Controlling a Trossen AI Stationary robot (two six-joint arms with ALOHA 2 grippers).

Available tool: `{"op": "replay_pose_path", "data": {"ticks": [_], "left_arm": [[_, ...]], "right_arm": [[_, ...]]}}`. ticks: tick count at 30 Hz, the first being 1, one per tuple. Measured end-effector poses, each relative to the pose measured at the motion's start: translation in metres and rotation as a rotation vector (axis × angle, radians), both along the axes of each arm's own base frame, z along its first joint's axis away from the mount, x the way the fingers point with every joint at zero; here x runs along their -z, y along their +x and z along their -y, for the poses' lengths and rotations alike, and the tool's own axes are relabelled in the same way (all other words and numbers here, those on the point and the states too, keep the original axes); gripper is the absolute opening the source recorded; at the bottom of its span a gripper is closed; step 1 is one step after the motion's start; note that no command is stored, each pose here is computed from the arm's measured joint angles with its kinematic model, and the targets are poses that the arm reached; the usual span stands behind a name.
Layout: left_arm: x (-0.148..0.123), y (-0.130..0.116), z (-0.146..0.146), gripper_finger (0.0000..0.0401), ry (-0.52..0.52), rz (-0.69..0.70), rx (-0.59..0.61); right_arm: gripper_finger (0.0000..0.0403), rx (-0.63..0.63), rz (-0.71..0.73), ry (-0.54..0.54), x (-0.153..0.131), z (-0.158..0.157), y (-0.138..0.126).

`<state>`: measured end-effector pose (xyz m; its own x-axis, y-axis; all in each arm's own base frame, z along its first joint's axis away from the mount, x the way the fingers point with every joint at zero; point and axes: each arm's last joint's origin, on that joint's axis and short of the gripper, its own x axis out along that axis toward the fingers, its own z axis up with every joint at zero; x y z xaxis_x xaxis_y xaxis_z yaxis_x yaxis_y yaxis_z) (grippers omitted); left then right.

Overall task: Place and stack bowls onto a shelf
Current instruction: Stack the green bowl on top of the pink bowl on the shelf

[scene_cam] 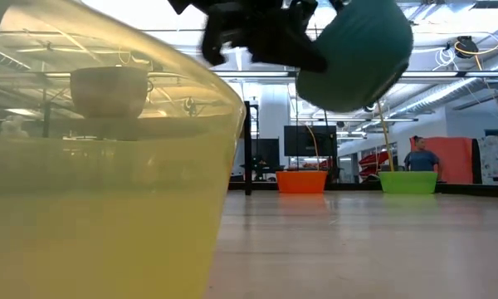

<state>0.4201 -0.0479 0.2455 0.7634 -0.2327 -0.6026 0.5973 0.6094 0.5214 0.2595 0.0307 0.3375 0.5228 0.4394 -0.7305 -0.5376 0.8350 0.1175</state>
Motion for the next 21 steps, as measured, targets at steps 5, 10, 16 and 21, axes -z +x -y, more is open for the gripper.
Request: {"op": "replay_pose_path", "data": {"ticks": [5, 10, 16, 21], "left_arm": [[-0.006, 0.000, 0.000, 0.0007, 0.004, -0.003, -0.036], [-0.021, 0.002, -0.001, 0.0007, 0.024, -0.017, -0.068], [-0.036, -0.003, -0.004, 0.0007, 0.098, -0.109, -0.142], [-0.049, -0.005, -0.011, 0.0007, 0.064, -0.153, -0.292]], "right_arm": [[0.0021, 0.115, 0.010, -0.019, -0.001, 0.002, 0.005], [0.0050, 0.185, 0.082, -0.118, -0.006, 0.006, 0.005], [0.0091, 0.289, 0.260, -0.234, -0.029, 0.012, -0.008], [0.0118, 0.417, 0.398, -0.306, -0.052, 0.017, -0.027]]}}
